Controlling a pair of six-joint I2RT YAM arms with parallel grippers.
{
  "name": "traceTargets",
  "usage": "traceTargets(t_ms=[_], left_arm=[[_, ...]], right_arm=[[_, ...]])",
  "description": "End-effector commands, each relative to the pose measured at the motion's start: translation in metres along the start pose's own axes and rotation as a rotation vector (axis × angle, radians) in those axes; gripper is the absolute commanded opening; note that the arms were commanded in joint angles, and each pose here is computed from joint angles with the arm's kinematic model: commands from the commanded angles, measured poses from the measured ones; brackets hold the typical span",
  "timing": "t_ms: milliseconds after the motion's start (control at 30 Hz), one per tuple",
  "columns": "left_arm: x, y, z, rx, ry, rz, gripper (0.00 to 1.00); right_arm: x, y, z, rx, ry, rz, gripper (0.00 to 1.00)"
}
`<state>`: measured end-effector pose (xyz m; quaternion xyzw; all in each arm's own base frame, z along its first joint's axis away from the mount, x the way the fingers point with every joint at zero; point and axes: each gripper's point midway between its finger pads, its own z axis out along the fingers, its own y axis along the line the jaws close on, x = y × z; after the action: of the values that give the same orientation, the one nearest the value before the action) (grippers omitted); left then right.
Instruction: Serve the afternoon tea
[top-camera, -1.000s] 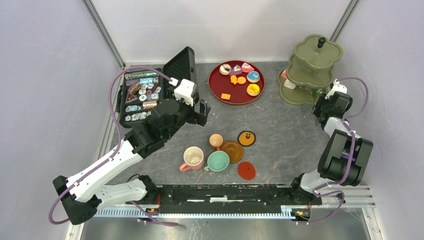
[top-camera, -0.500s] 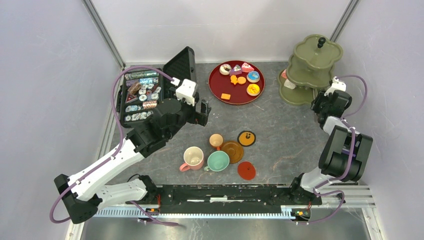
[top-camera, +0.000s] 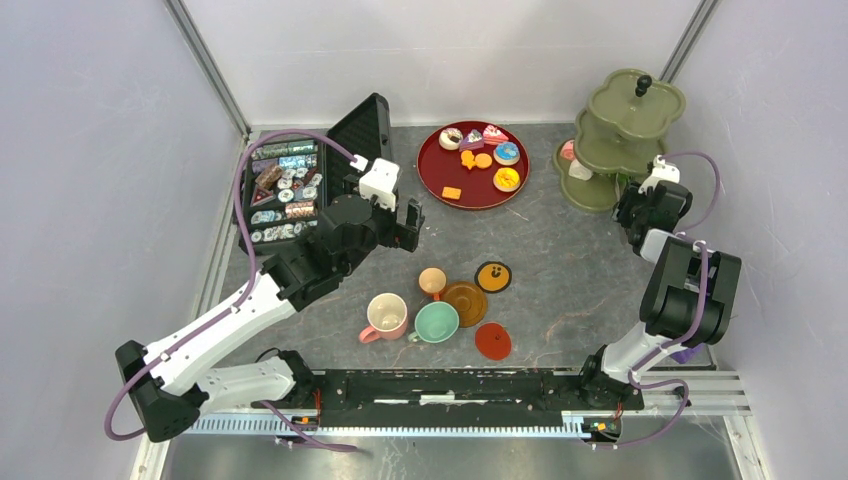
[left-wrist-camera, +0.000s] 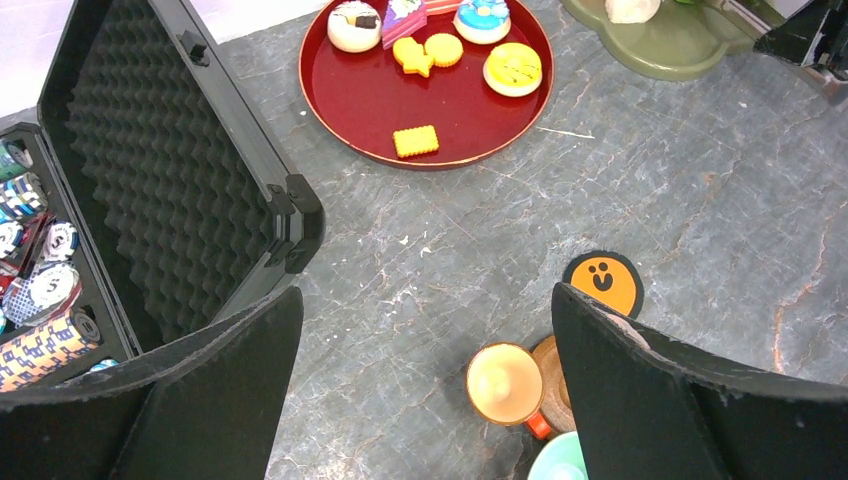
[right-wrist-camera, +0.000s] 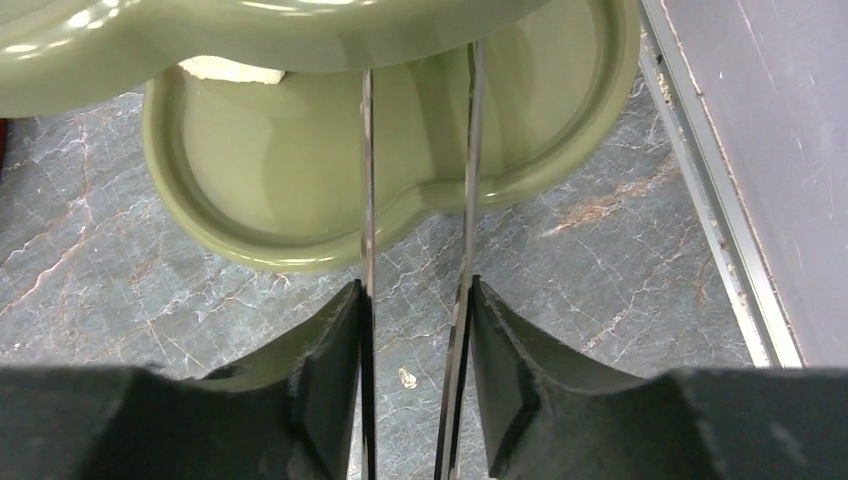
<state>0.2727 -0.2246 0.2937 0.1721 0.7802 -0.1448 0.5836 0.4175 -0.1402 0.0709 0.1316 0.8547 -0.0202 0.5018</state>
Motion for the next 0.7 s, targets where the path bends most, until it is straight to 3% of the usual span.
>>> traceTargets(t_ms=[0, 167, 667], left_arm=[[-0.008, -0.001, 0.001, -0.003, -0.023, -0.010, 1.00], [-0.008, -0.002, 0.000, 0.000, -0.025, -0.014, 1.00], [-0.017, -0.006, -0.009, 0.039, -0.052, -0.045, 1.00]], right_arm=[[-0.034, -0.006, 0.002, 0.033, -0.093, -0.031, 0.51], [-0.030, -0.009, -0.008, 0.068, -0.078, -0.016, 0.60], [0.001, -0.008, -0.060, 0.129, -0.009, 0.035, 0.60]])
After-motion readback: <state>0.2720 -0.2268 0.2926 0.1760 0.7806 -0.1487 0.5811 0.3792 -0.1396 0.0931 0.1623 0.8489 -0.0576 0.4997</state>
